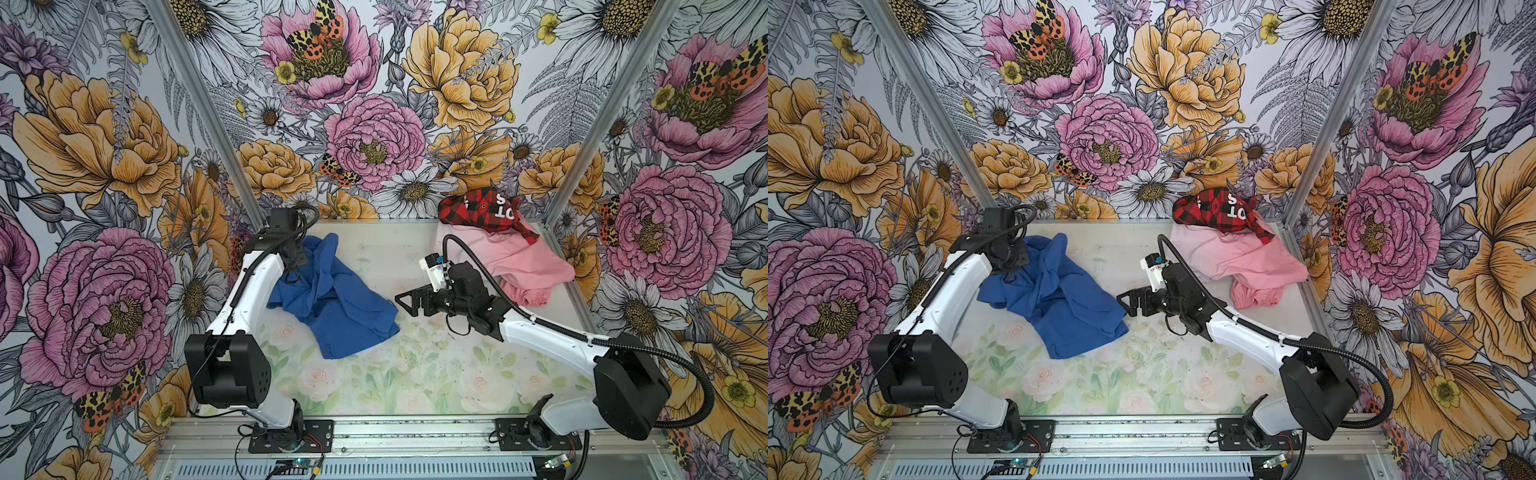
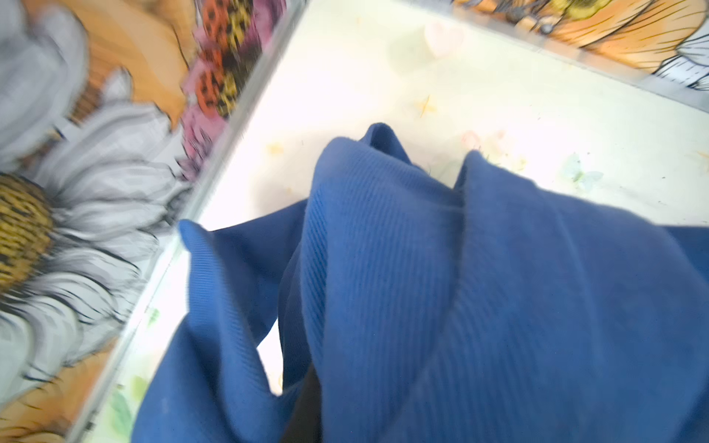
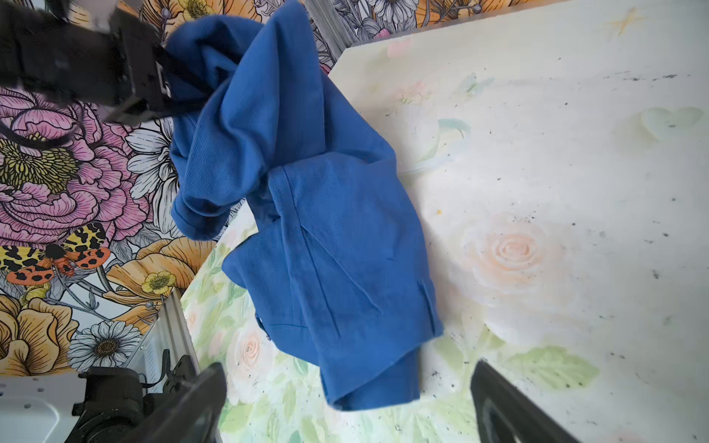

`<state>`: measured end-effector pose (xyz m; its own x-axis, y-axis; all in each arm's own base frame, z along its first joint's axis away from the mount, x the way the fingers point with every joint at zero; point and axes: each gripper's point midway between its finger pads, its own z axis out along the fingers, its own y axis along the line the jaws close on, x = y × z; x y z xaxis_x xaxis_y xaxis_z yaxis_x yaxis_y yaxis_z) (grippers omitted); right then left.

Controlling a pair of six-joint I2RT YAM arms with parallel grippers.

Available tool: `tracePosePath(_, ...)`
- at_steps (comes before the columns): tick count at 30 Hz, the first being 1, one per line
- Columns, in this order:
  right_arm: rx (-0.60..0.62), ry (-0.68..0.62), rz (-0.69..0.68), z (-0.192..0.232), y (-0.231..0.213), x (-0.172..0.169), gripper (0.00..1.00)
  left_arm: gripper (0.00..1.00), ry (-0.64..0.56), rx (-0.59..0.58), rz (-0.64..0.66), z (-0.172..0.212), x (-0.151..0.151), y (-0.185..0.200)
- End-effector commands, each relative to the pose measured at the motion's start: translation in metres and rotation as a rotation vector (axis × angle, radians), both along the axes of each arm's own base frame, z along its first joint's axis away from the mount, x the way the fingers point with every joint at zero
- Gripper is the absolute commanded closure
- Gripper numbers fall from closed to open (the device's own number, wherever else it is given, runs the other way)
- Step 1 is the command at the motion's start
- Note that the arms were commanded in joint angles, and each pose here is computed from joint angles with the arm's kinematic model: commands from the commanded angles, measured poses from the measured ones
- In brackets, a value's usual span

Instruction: Pick out a specific cloth from the pile

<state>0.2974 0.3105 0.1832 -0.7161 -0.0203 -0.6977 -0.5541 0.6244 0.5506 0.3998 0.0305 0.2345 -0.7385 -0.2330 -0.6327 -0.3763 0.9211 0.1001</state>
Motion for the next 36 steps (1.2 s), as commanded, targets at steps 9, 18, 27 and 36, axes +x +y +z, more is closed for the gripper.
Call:
tracePosePath(9, -0.029, -0.006, -0.029, -0.007, -0.014, -0.003, 0.01, 1.00, 0.215, -0.109, -0.440, -0.046, -0.052, -0.157)
tracePosePath(18, -0.029, 0.000, -0.027, -0.009, -0.014, -0.003, 0.01, 1.00, 0.396, -0.682, -0.476, -0.130, -0.088, -0.202)
tracePosePath(27, -0.035, -0.015, -0.051, -0.006, -0.021, -0.003, 0.01, 1.00, 0.681, -0.253, -0.251, -0.215, -0.116, -0.138)
tracePosePath(36, -0.055, -0.002, -0.082, -0.010, -0.031, 0.007, 0.00, 1.00, 0.609, -0.177, -0.089, -0.235, -0.036, -0.075)
